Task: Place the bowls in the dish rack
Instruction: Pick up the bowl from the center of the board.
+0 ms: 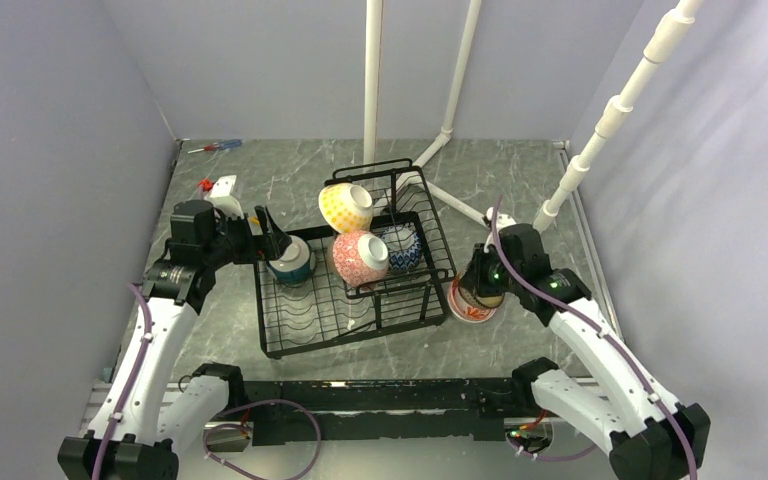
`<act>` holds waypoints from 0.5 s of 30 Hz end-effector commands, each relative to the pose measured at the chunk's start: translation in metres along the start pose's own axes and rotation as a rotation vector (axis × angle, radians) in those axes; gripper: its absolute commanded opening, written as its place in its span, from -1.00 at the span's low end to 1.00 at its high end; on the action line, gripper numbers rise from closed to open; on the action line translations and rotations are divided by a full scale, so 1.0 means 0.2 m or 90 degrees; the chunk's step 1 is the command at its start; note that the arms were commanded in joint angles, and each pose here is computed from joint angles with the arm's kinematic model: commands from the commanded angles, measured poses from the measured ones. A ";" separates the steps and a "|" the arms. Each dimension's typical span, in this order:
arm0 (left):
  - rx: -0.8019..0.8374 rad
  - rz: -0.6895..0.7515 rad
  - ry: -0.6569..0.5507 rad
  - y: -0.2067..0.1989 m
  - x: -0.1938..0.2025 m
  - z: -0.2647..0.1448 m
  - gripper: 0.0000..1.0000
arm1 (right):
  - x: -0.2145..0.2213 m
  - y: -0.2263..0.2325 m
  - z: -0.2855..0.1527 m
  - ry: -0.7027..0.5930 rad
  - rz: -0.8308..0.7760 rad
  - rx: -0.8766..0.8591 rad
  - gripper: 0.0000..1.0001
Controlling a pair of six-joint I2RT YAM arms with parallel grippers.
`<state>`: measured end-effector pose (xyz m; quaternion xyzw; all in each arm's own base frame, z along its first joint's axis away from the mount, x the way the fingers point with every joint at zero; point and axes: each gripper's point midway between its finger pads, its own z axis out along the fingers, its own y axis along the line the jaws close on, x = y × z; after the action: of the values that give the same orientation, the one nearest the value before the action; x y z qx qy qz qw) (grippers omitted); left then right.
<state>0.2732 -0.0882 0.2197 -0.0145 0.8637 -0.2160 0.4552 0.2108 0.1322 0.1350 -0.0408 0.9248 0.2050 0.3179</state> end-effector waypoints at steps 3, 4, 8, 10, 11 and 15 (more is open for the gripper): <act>0.016 0.013 -0.034 -0.03 -0.07 -0.03 0.89 | -0.37 0.05 -0.23 -0.180 -0.048 0.021 -1.00; 0.018 0.013 -0.033 -0.03 -0.06 -0.03 0.89 | -0.40 0.05 -0.25 -0.195 -0.054 0.031 -1.00; 0.017 0.016 -0.032 -0.03 -0.06 -0.03 0.88 | -0.55 0.02 -0.32 -0.254 -0.073 0.078 -1.00; 0.016 0.017 -0.033 -0.03 -0.07 -0.03 0.89 | -0.64 0.03 -0.36 -0.288 -0.080 0.087 -1.00; 0.016 0.017 -0.034 -0.03 -0.07 -0.03 0.89 | -0.69 0.04 -0.38 -0.306 -0.082 0.090 -1.00; 0.015 0.019 -0.042 -0.03 -0.08 -0.04 0.89 | -0.89 0.13 -0.49 -0.391 -0.089 0.063 -1.00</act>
<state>0.2730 -0.0882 0.2210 -0.0131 0.8624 -0.2159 0.4576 0.2582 0.1042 0.2315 -0.0314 0.8737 0.1278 0.4684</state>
